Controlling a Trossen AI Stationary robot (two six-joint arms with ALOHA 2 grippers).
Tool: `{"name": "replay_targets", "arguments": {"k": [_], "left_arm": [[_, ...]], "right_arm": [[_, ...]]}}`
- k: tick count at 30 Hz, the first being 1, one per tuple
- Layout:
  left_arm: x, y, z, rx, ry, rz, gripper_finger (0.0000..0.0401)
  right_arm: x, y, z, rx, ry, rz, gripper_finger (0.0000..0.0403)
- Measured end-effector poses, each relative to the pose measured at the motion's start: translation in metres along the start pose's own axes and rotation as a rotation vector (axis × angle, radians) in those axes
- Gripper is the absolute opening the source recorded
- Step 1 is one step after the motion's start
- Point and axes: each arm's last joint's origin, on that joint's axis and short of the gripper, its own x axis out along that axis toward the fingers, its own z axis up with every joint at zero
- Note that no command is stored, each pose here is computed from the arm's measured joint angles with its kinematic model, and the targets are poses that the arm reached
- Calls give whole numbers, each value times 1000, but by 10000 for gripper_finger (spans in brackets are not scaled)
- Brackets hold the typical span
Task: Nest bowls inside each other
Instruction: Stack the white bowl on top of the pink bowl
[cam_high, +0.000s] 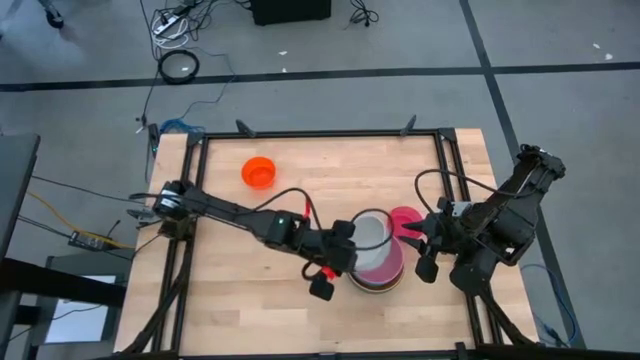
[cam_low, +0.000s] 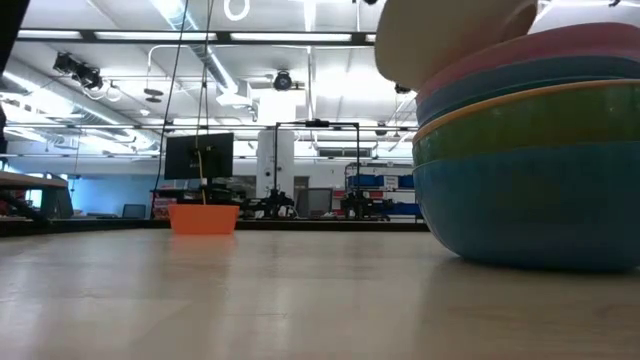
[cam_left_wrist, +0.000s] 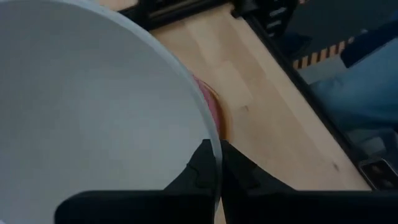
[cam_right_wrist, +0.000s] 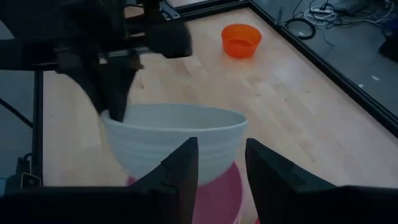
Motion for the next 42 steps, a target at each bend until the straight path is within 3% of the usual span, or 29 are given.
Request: {"name": "replay_targets", "arguments": {"k": [6, 15, 28, 38, 42], "left_arm": [[5, 13, -1, -21, -23, -19, 7], [20, 14, -3, -51, -37, -57, 8], [20, 17, 1, -113, -79, -10, 88], [19, 5, -3, -173, -20, -40, 105], [3, -1, 6, -181, -2, -39, 105]], "right_arm": [[0, 0, 0, -4, 0, 0, 121], [0, 0, 0, -9, 5, -1, 121], [0, 1, 0, -1, 21, 16, 121], [7, 19, -1, 96, 139, 140, 121], [17, 32, -8, 107, 198, 152, 121]]}}
